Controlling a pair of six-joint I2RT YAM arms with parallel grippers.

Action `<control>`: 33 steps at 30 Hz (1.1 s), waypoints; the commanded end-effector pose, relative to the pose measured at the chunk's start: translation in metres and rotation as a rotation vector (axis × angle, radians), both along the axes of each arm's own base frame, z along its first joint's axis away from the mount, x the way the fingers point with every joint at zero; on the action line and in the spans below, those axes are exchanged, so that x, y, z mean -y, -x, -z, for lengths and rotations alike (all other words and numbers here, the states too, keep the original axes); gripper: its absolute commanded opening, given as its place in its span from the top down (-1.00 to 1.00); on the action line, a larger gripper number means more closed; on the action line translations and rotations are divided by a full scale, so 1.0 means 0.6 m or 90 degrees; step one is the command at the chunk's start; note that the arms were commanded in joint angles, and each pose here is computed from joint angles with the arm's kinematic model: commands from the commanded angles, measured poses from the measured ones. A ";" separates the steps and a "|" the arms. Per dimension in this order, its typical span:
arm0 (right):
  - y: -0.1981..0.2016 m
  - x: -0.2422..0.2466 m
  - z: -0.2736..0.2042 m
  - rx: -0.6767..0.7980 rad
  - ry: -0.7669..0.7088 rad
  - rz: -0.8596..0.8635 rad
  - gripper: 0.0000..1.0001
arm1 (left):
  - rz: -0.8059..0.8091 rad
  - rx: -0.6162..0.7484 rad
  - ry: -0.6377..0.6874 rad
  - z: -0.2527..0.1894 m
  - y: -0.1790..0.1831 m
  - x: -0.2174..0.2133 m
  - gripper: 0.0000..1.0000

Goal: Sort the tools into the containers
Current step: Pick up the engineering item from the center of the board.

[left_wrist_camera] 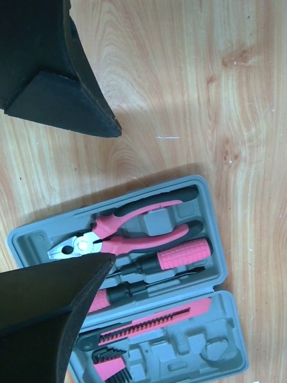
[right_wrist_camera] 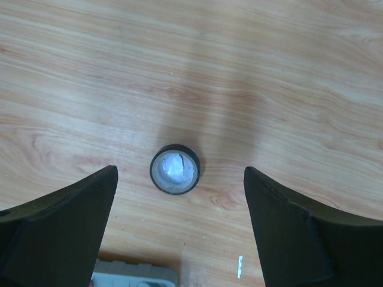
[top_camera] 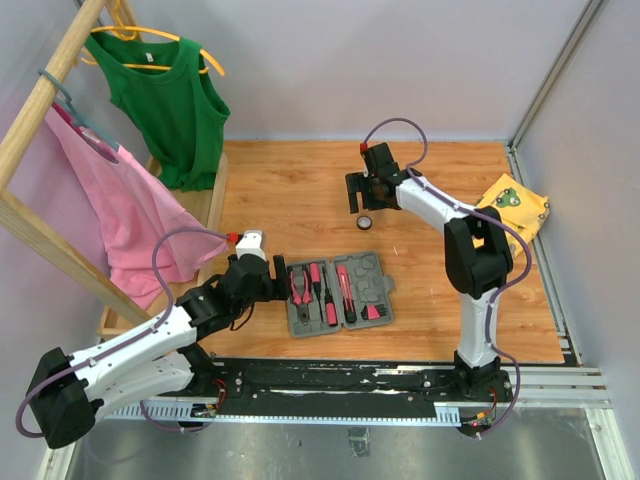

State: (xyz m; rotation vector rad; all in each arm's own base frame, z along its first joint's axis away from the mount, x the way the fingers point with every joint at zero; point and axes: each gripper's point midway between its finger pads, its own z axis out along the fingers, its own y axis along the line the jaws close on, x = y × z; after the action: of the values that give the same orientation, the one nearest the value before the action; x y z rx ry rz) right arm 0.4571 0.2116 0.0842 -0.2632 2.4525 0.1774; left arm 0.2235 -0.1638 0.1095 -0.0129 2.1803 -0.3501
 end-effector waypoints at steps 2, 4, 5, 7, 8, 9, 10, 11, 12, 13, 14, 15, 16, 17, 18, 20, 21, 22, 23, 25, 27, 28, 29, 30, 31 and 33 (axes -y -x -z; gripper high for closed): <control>0.002 0.005 0.037 -0.061 0.003 -0.019 -0.69 | -0.007 -0.006 0.009 0.007 0.004 -0.004 -0.64; 0.004 0.001 0.049 -0.073 0.002 -0.026 -0.62 | -0.005 -0.008 0.010 0.007 0.005 -0.002 -0.64; 0.004 0.002 0.054 -0.076 0.004 -0.025 -0.60 | -0.004 -0.008 0.011 0.007 0.004 -0.002 -0.64; 0.003 0.003 0.062 -0.082 0.008 -0.024 -0.57 | -0.004 -0.009 0.010 0.007 0.004 -0.001 -0.64; 0.004 0.003 0.067 -0.086 0.009 -0.024 -0.56 | -0.004 -0.009 0.010 0.007 0.004 -0.001 -0.64; 0.004 0.003 0.071 -0.088 0.010 -0.025 -0.54 | -0.004 -0.008 0.009 0.008 0.004 -0.002 -0.64; 0.004 0.002 0.076 -0.093 0.011 -0.026 -0.53 | -0.003 -0.009 0.007 0.008 0.004 -0.002 -0.64; 0.004 0.003 0.079 -0.096 0.013 -0.027 -0.51 | -0.004 -0.009 0.007 0.008 0.004 -0.002 -0.64; 0.005 0.002 0.084 -0.101 0.014 -0.029 -0.49 | -0.003 -0.009 0.007 0.009 0.004 -0.002 -0.64; 0.006 0.002 0.088 -0.106 0.015 -0.030 -0.48 | -0.003 -0.009 0.006 0.009 0.004 -0.002 -0.64; 0.007 0.002 0.093 -0.110 0.017 -0.031 -0.45 | -0.003 -0.010 0.005 0.010 0.005 -0.003 -0.64; 0.006 0.002 0.097 -0.113 0.018 -0.031 -0.43 | -0.003 -0.011 0.005 0.012 0.005 -0.003 -0.64; 0.007 0.002 0.101 -0.116 0.020 -0.031 -0.40 | -0.004 -0.011 0.006 0.012 0.005 -0.003 -0.64; 0.008 0.002 0.105 -0.120 0.021 -0.031 -0.38 | -0.003 -0.012 0.006 0.012 0.005 -0.002 -0.64; 0.008 0.002 0.107 -0.123 0.021 -0.032 -0.35 | -0.003 -0.012 0.006 0.013 0.005 -0.002 -0.64; 0.010 0.001 0.112 -0.129 0.021 -0.033 -0.27 | -0.003 -0.014 0.006 0.014 0.005 -0.002 -0.64; 0.011 0.001 0.115 -0.133 0.023 -0.035 -0.23 | -0.003 -0.013 0.006 0.013 0.005 -0.001 -0.64; 0.013 0.001 0.118 -0.137 0.024 -0.036 -0.18 | -0.003 -0.014 0.007 0.014 0.005 -0.001 -0.64; 0.015 0.003 0.120 -0.143 0.026 -0.036 -0.11 | -0.003 -0.014 0.006 0.014 0.004 0.000 -0.64; 0.019 0.004 0.121 -0.151 0.030 -0.039 -0.02 | -0.001 -0.014 0.006 0.014 0.004 0.001 -0.64; 0.024 0.007 0.120 -0.153 0.033 -0.040 -0.03 | 0.000 -0.015 0.005 0.015 0.003 0.002 -0.64; 0.026 0.008 0.118 -0.152 0.034 -0.040 -0.05 | 0.001 -0.015 0.006 0.015 0.003 0.003 -0.64; 0.029 0.008 0.117 -0.153 0.036 -0.041 -0.08 | 0.001 -0.015 0.006 0.016 0.003 0.003 -0.64; 0.031 0.009 0.116 -0.153 0.037 -0.042 -0.11 | 0.002 -0.016 0.006 0.016 0.003 0.004 -0.64; 0.033 0.010 0.116 -0.153 0.038 -0.044 -0.13 | 0.004 -0.018 0.006 0.017 0.003 0.005 -0.64; 0.035 0.011 0.113 -0.153 0.038 -0.047 -0.14 | 0.005 -0.019 0.006 0.020 0.002 0.007 -0.64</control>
State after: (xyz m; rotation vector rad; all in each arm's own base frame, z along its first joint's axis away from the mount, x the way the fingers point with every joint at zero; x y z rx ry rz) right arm 0.4537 0.2175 0.0260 -0.3566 2.6152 0.1992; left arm 0.2190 -0.1651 0.0976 -0.0006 2.2181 -0.3509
